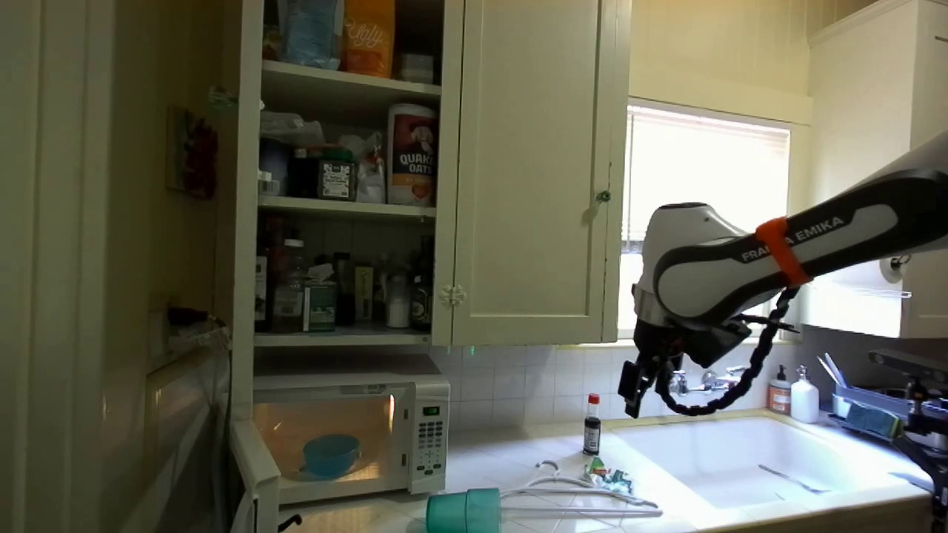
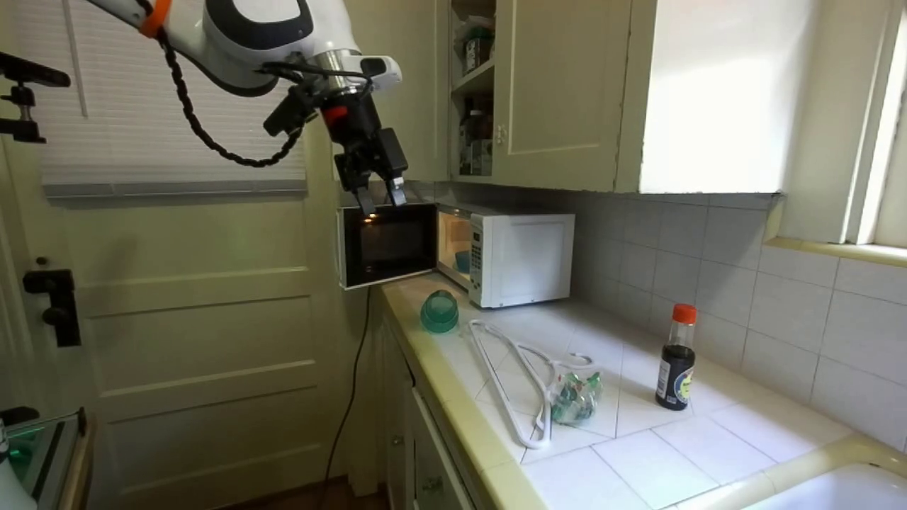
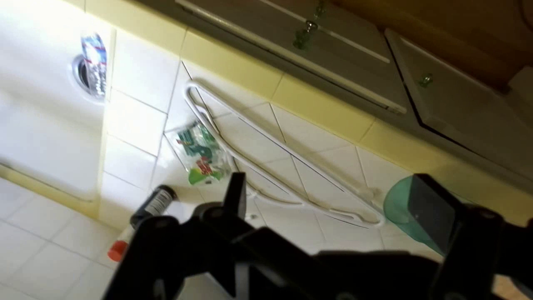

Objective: Close the microwave

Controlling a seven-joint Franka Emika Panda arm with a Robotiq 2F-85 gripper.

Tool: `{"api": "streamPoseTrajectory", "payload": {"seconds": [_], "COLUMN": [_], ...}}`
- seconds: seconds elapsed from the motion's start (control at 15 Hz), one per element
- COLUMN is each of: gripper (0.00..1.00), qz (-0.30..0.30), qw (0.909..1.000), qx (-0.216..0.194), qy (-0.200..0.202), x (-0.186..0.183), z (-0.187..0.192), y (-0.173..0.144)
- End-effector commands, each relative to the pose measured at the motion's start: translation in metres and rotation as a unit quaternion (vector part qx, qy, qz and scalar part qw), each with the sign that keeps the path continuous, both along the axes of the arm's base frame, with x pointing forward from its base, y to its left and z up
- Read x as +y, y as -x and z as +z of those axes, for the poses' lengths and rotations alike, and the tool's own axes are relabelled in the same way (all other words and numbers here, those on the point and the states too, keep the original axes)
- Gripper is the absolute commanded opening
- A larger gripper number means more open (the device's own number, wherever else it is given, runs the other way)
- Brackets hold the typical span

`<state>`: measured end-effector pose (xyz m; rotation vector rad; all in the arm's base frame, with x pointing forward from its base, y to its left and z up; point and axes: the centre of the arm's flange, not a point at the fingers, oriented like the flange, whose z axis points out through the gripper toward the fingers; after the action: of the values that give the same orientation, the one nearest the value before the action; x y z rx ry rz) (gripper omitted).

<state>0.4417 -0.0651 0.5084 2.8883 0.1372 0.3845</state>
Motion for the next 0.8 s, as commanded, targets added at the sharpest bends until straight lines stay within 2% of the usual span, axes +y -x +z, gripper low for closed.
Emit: {"api": "streamPoseTrajectory", "payload": {"seconds": [0.0,0.07,0.2,0.27,0.4,0.73], "gripper": [1.00,1.00,1.00,1.00,1.00,1.00], "qz": [0.099,0.125,0.151,0.124,0.129,0.121], "qw": [0.9950,0.9919,0.9858,0.9918,0.9910,0.9921], "qx": [0.016,0.025,0.043,0.019,0.022,0.020], "qy": [-0.005,0.001,0.058,0.025,0.028,0.026], "x": [0.031,0.043,0.074,0.057,0.067,0.058], "z": [0.008,0.008,0.005,0.003,0.001,0.003], "y": [-0.038,-0.043,-0.045,-0.036,-0.039,-0.038]}}
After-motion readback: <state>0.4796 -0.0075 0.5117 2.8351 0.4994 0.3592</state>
